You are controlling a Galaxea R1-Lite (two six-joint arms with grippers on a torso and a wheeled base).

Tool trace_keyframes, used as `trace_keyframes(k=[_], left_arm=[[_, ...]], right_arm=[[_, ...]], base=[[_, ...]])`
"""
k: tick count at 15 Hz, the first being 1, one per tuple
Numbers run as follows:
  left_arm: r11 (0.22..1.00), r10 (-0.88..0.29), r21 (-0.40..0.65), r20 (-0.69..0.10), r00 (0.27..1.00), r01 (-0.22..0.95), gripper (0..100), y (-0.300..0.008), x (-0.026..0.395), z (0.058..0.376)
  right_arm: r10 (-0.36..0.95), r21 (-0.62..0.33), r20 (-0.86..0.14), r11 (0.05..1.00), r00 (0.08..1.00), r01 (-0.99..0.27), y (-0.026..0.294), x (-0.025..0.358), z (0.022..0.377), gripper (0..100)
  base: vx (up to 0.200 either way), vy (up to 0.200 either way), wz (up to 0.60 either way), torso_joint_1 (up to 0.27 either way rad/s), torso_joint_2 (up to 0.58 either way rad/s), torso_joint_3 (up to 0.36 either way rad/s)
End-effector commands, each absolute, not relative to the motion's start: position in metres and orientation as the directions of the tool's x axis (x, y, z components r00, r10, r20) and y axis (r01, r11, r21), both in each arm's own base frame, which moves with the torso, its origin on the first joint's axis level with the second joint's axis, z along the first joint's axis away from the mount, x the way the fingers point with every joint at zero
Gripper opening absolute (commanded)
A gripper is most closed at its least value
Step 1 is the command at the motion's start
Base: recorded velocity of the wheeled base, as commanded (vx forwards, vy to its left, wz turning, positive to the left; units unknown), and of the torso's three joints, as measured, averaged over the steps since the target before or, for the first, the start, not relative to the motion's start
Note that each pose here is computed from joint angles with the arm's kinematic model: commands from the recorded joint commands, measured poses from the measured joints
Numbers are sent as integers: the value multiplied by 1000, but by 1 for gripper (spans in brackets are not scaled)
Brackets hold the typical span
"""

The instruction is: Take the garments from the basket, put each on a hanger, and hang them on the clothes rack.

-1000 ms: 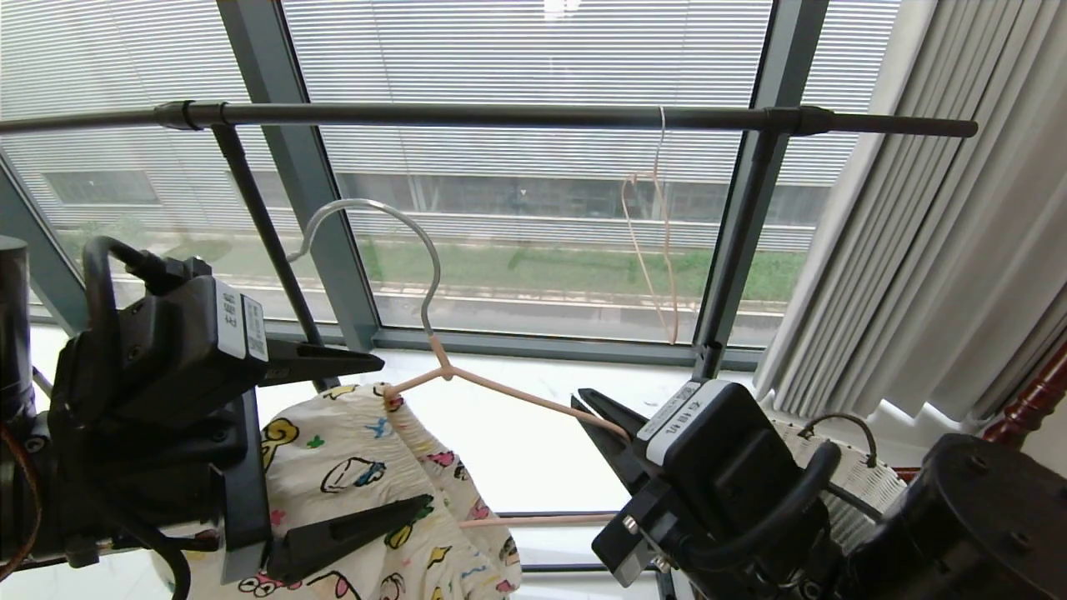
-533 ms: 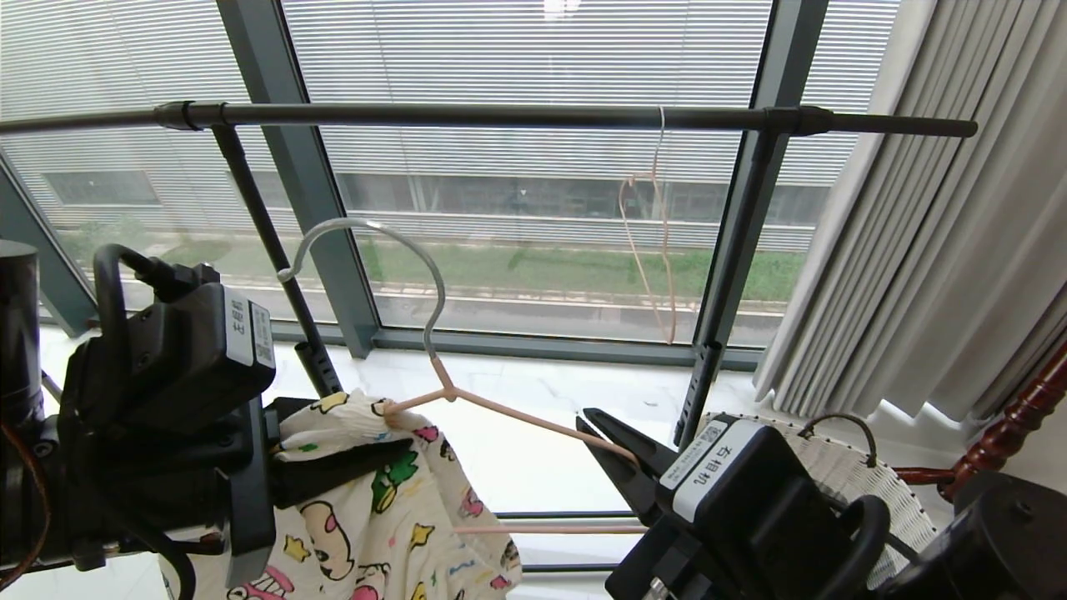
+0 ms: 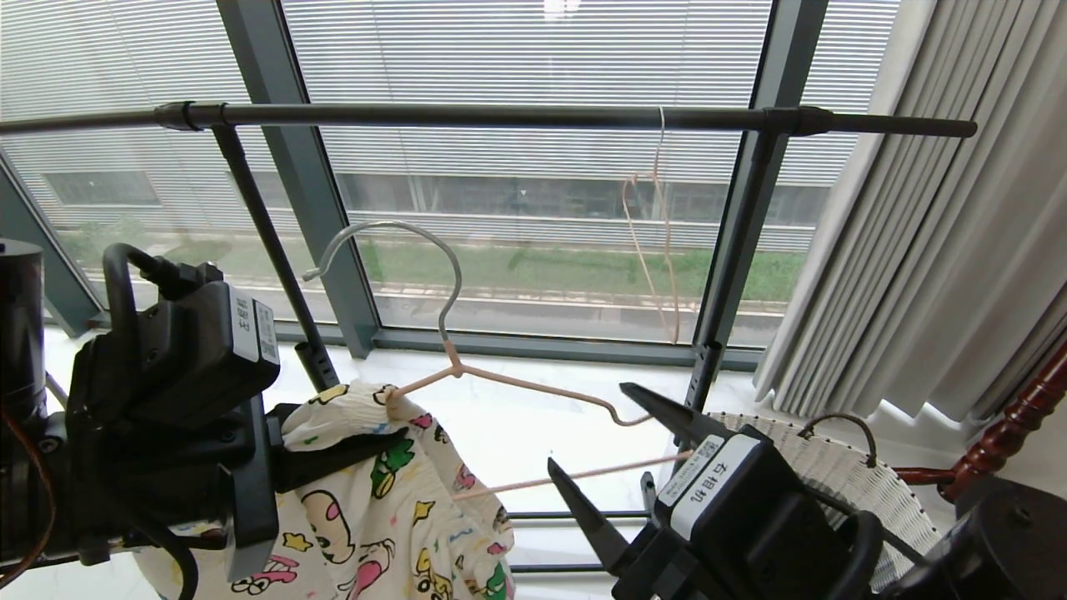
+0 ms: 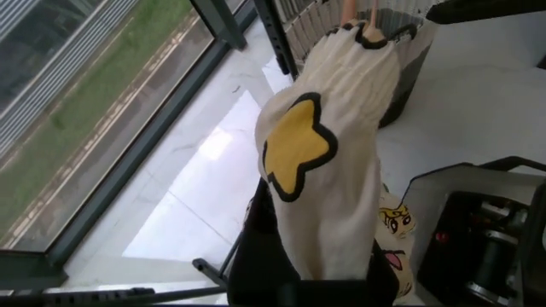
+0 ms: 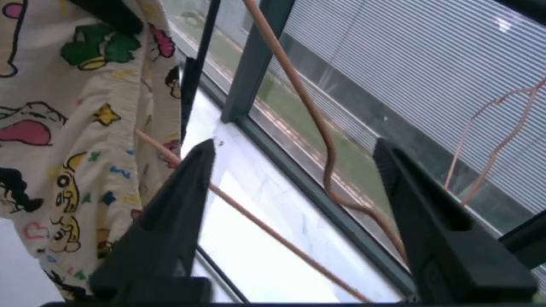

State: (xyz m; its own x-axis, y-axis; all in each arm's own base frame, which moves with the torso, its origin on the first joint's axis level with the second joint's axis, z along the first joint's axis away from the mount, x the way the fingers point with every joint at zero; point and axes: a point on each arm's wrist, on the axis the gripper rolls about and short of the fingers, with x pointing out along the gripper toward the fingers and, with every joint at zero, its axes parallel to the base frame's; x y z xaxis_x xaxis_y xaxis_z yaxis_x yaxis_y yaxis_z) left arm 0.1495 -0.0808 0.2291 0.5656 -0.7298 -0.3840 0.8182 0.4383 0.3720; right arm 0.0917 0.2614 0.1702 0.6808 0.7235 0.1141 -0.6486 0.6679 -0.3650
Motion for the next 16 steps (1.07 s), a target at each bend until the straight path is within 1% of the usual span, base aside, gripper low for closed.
trace_keyframes(k=[1,4,5,6,7,8,9,10,11,13,15,16], left_arm=[[467,-703,373,-393,592,802,0,-77,152,227],[529,-618,399,-424,662,749,0,-70,151,215],[542,-610,412,-407,680,733,0,-70,153,214],[566,-612,426,-356,706,706,0,-71,159,217],[598,-619,404,-317,719,693,0,-72,162,222],[629,-633,360,-278,723,689,0,-74,158,228],[641,-643,346,-246,726,685,0,-74,152,235],[647,-640,355,-228,734,675,0,-72,147,238],[650,-640,362,-214,738,668,0,-70,143,241],[638,-655,369,-202,728,676,0,-71,139,243],[613,-681,371,-198,705,697,0,-76,136,244],[601,-693,372,-200,693,708,0,-79,135,243]], right_arm=[[700,-379,113,686,705,-621,256,99,170,100],[685,-381,113,699,720,-606,254,106,170,100],[691,-380,111,694,714,-612,254,105,169,100],[705,-357,99,684,702,-637,254,103,166,100],[717,-266,91,686,691,-677,257,100,164,100],[716,-134,84,697,693,-705,260,101,163,100],[710,-52,46,704,702,-708,259,104,159,100],[696,-13,-13,718,718,-696,257,111,153,100],[683,19,-50,730,729,-683,257,118,149,100],[655,93,-53,755,754,-650,269,136,146,100],[643,111,-56,764,763,-636,288,150,144,100],[656,103,-72,754,751,-649,297,150,139,100]], base=[[0,0,0,0,0,0],[0,0,0,0,0,0],[0,0,0,0,0,0],[0,0,0,0,0,0],[0,0,0,0,0,0],[0,0,0,0,0,0],[0,0,0,0,0,0],[0,0,0,0,0,0],[0,0,0,0,0,0],[0,0,0,0,0,0],[0,0,0,0,0,0],[0,0,0,0,0,0]])
